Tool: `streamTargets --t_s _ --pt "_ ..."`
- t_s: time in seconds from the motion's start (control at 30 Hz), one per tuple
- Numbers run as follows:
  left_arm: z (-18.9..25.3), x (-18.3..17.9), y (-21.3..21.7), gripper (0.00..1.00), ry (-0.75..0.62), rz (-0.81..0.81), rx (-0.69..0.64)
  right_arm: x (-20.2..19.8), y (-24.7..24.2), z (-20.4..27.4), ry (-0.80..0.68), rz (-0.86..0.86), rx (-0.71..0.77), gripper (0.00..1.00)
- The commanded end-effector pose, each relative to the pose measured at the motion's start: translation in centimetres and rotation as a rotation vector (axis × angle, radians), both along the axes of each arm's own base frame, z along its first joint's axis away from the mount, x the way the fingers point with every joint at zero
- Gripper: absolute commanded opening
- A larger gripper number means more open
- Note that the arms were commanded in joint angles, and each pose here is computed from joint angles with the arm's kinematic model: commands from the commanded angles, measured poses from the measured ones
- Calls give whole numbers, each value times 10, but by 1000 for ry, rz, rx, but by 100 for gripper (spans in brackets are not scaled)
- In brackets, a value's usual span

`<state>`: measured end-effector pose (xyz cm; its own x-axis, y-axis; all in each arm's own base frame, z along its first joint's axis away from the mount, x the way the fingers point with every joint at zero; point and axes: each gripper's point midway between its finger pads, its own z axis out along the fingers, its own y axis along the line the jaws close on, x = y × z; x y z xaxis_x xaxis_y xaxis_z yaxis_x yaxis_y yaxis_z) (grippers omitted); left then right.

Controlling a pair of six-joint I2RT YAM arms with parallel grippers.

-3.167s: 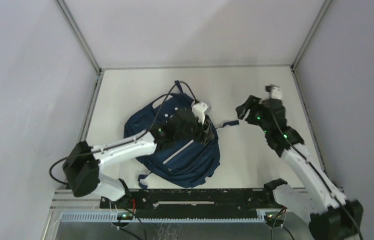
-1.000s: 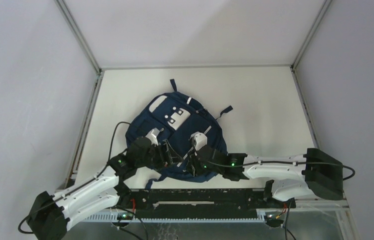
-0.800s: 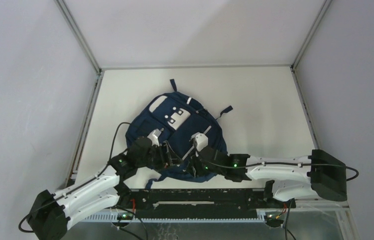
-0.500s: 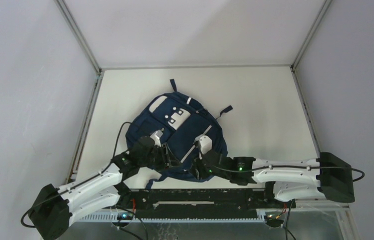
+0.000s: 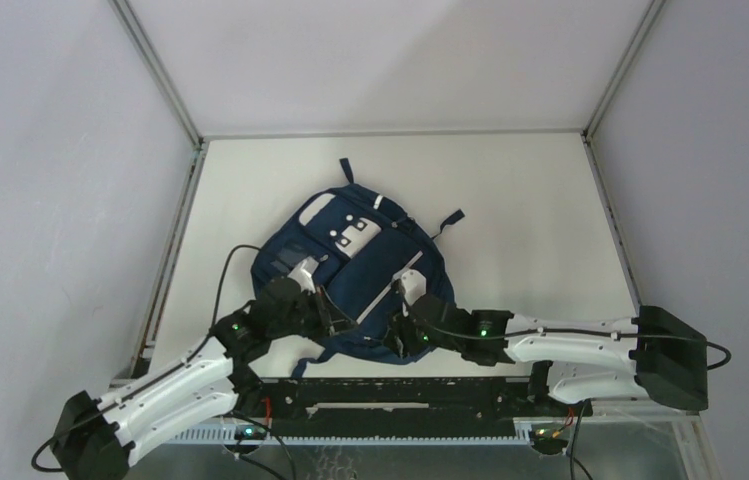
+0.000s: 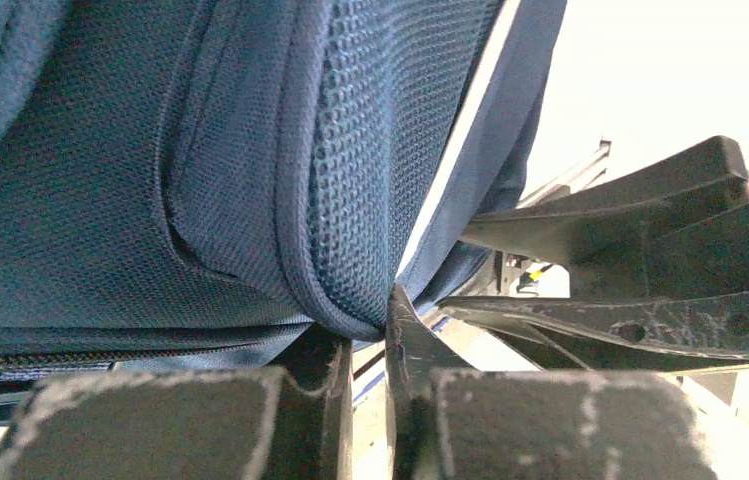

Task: Pack the student bag
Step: Zip the student bag at the center of the board.

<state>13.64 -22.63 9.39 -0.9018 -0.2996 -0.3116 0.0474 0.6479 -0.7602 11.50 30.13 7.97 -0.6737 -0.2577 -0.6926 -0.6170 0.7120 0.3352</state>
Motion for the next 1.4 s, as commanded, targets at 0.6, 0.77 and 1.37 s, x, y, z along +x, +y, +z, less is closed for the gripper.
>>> streamTargets --t_s 0.6,0.77,1.37 --pt "70 19 -14 0 -210 3 -160 7 44 30 -115 157 99 61" --pt "68 17 -14 0 -201 1 -161 16 44 27 -147 120 82 55" --pt "67 14 -16 0 -187 -23 -160 20 50 19 -176 65 72 0"
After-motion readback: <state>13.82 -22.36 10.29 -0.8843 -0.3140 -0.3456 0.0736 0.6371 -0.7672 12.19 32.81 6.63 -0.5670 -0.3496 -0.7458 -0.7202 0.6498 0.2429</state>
